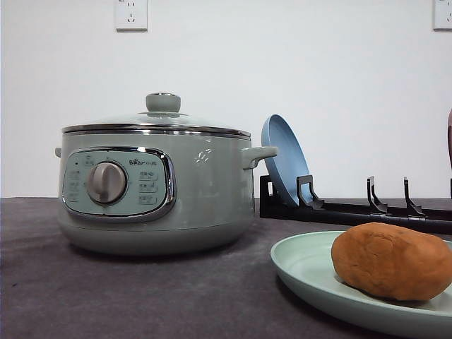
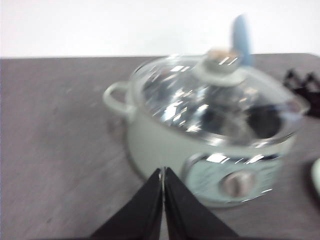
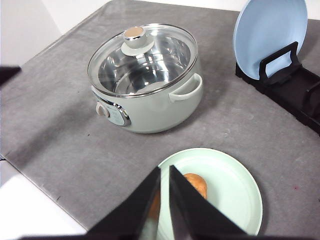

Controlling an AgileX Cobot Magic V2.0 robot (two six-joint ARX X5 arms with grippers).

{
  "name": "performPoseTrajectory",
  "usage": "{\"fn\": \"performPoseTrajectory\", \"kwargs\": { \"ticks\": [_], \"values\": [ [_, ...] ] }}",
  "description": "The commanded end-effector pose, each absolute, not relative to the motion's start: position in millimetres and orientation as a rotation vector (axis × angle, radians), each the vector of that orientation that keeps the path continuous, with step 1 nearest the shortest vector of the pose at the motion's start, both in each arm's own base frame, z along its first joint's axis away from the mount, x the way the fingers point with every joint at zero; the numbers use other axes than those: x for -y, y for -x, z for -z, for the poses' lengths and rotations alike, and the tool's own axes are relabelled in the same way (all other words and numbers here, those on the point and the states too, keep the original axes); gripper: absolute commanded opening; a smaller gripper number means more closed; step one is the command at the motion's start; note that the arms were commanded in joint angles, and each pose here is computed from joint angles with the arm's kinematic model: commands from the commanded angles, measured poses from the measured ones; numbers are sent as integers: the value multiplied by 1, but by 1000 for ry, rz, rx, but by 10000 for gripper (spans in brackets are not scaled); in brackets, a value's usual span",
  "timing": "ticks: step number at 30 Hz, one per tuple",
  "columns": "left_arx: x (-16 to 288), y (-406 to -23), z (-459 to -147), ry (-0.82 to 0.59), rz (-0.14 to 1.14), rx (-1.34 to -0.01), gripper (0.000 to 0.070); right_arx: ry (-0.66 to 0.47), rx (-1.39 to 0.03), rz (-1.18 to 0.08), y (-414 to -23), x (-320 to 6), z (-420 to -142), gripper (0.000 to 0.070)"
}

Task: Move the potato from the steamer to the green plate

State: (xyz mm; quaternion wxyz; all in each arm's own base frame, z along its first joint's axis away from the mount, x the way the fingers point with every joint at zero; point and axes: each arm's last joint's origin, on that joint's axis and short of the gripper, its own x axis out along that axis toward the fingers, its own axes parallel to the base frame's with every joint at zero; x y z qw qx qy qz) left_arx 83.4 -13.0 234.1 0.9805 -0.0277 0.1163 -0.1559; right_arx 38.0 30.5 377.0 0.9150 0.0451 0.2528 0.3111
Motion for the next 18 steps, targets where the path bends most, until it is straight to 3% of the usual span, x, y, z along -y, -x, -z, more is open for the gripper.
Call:
{"fn": "performPoseTrajectory", "kwargs": {
  "ticks": [1,6,18],
  "values": [
    [11,-85,-218,41,280,-216,0,-89,-502,-653,-38,-31,-381,19],
    [4,-89,-188,79,201,-181,0,-89,-502,-653,-38,-31,-381,19],
    [0,-96,-153,123,93,-145,0,-89,-501,-653,-38,-31,-381,19]
  ]
}}
